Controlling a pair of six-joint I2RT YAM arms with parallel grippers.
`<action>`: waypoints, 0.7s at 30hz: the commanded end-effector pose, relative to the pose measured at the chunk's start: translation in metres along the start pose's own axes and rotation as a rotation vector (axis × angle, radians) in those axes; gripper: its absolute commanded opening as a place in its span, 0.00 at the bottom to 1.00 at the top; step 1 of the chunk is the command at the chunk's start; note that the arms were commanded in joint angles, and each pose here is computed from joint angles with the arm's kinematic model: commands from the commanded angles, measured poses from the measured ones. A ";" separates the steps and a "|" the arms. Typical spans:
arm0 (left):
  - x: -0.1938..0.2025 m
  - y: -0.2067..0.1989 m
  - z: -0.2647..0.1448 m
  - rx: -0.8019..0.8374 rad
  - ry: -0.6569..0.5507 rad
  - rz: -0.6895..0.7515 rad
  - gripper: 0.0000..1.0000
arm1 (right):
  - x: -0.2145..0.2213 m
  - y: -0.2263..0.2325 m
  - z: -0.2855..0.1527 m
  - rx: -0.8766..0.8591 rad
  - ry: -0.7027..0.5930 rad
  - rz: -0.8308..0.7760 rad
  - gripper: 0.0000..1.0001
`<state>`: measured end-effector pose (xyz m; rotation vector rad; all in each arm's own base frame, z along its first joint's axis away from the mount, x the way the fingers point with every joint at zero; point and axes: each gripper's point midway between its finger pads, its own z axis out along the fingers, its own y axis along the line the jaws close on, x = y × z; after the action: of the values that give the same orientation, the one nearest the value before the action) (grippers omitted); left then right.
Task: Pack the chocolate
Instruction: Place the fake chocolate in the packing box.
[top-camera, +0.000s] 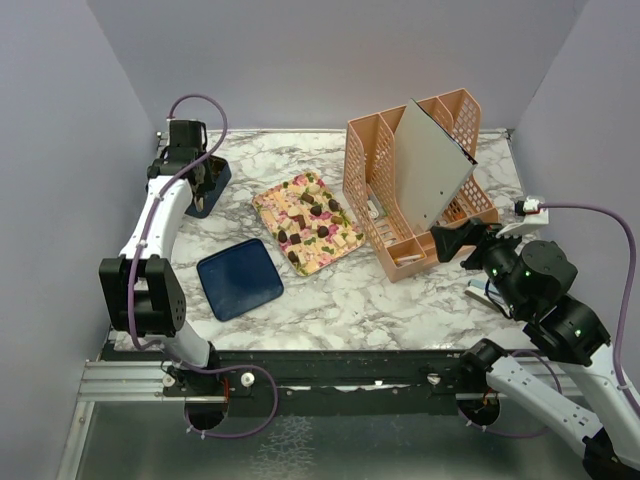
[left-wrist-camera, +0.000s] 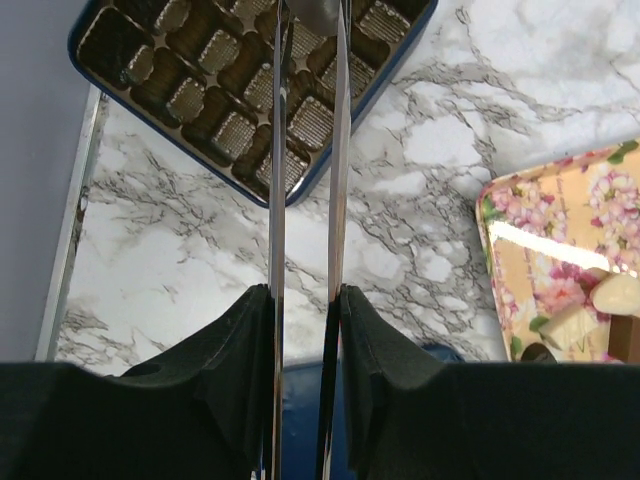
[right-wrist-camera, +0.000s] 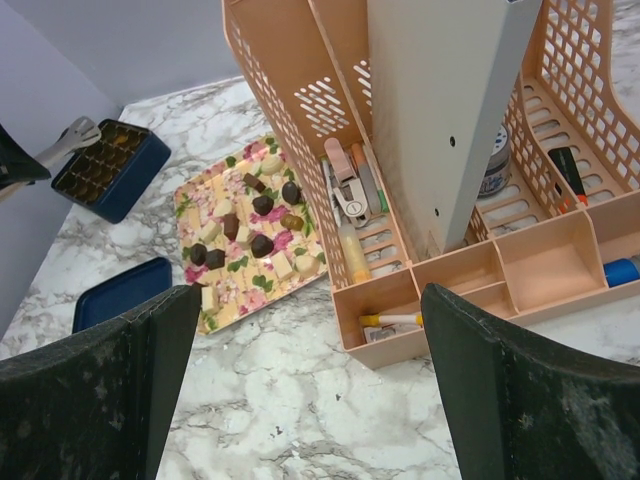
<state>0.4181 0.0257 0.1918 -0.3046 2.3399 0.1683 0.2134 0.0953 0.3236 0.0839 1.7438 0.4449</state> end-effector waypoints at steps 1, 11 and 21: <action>-0.031 0.014 0.011 -0.040 -0.060 -0.052 0.30 | 0.002 0.003 0.000 -0.018 0.001 0.006 0.97; -0.048 0.030 0.055 -0.065 -0.030 -0.067 0.31 | -0.004 0.003 -0.001 -0.013 -0.009 0.009 0.97; -0.041 0.030 0.080 -0.046 0.018 -0.043 0.34 | -0.009 0.003 -0.003 -0.009 -0.014 0.012 0.97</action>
<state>0.4795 0.0764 0.1594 -0.4045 2.3685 0.2338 0.2149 0.0968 0.3219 0.0810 1.7529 0.4423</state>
